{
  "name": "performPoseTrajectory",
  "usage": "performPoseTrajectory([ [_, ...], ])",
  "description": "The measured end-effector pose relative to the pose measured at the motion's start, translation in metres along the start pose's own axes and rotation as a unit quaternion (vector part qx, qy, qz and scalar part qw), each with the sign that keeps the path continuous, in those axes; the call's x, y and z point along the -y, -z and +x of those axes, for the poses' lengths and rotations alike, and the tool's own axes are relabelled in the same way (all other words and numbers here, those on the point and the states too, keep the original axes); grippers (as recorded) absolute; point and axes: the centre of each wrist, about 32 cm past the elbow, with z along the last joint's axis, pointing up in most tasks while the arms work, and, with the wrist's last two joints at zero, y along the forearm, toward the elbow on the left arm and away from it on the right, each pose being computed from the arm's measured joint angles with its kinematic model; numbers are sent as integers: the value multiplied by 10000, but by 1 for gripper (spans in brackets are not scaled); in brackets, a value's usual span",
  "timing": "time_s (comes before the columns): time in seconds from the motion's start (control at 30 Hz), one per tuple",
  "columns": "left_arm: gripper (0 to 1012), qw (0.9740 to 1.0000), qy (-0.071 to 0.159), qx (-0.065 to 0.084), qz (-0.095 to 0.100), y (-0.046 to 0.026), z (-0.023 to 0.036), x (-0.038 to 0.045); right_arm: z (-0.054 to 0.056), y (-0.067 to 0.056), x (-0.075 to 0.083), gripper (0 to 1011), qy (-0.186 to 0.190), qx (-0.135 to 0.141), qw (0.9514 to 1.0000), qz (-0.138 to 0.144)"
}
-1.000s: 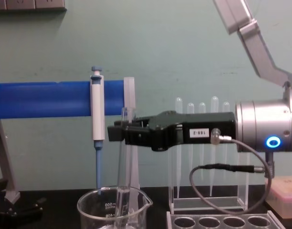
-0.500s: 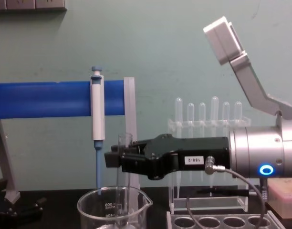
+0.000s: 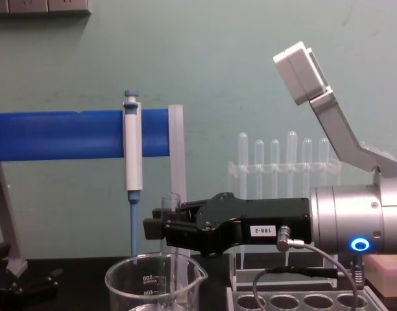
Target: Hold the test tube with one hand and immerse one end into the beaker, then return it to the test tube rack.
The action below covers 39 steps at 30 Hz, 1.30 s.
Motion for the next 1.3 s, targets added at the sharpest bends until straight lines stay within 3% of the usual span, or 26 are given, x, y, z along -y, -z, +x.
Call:
performPoseTrajectory([
  [1.3,1000,10000,-1,0,0,0,0,0,6,-1,-54,228,-77,51,10000,-17],
])
